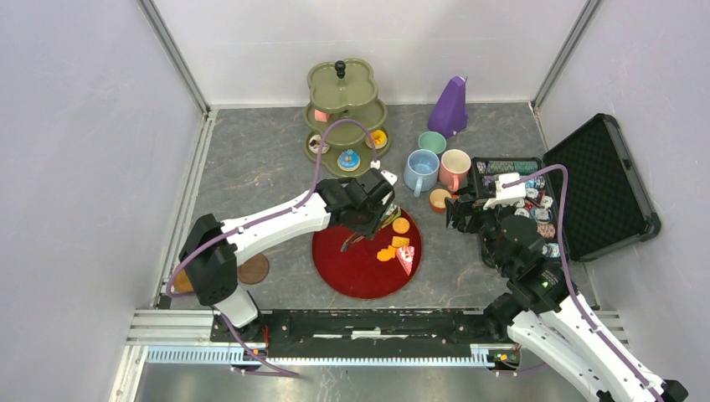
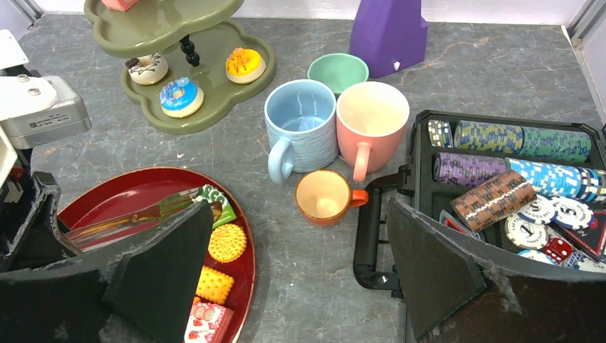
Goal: Serve the afternoon tea
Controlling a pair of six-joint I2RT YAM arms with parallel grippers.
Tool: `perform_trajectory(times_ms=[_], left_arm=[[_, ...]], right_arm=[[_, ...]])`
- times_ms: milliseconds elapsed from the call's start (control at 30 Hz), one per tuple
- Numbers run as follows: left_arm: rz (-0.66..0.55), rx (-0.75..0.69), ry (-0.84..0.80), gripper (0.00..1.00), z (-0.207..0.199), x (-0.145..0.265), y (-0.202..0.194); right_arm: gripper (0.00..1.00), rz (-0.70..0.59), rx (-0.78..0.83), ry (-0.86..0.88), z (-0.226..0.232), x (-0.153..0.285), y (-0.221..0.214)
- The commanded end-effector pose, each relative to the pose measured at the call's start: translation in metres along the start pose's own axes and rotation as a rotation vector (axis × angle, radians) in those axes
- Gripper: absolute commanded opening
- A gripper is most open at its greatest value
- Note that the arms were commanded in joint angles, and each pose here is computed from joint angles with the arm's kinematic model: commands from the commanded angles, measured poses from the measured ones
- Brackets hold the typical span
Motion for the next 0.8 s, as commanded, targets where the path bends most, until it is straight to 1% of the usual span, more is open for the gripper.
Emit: perform_trajectory(times_ms=[0, 133, 333, 433, 600, 767], left_arm=[[-0.082, -0.029, 0.022, 0.42, 0.003, 0.014, 0.023], [-0.111, -0.017, 0.049, 0.40, 0.011, 0.030, 0.024], [-0.159, -0.006, 0.072, 0.40, 0.023, 0.067, 0.027], [-0.191, -0.010, 0.118, 0.40, 0.034, 0.087, 0.032], [-0.267, 0.000, 0.227, 0.41, 0.063, 0.117, 0.053], [-0.324, 0.051, 0.306, 0.44, 0.094, 0.131, 0.084]], right_arm=[[0.98, -0.016, -0.007, -0.007, -0.001, -0.001, 0.003], [0.98, -0.015, -0.007, -0.004, 0.000, -0.001, 0.003], [0.98, -0.017, -0.010, 0.001, 0.001, -0.002, 0.003], [0.98, -0.016, -0.014, 0.004, 0.002, -0.002, 0.002], [0.98, -0.020, -0.019, 0.013, 0.004, -0.002, 0.003], [0.98, -0.023, -0.018, 0.017, 0.004, -0.002, 0.005]])
Point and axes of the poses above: each gripper's point midway between its finger pads, its own x axis back along the fingers, its own z axis along the line the jaws close on, y = z × x, the point moved 1 cm from there along x, back along the fingers, and after that the axes turned 1 degree about -x, right-handed, at the moved point
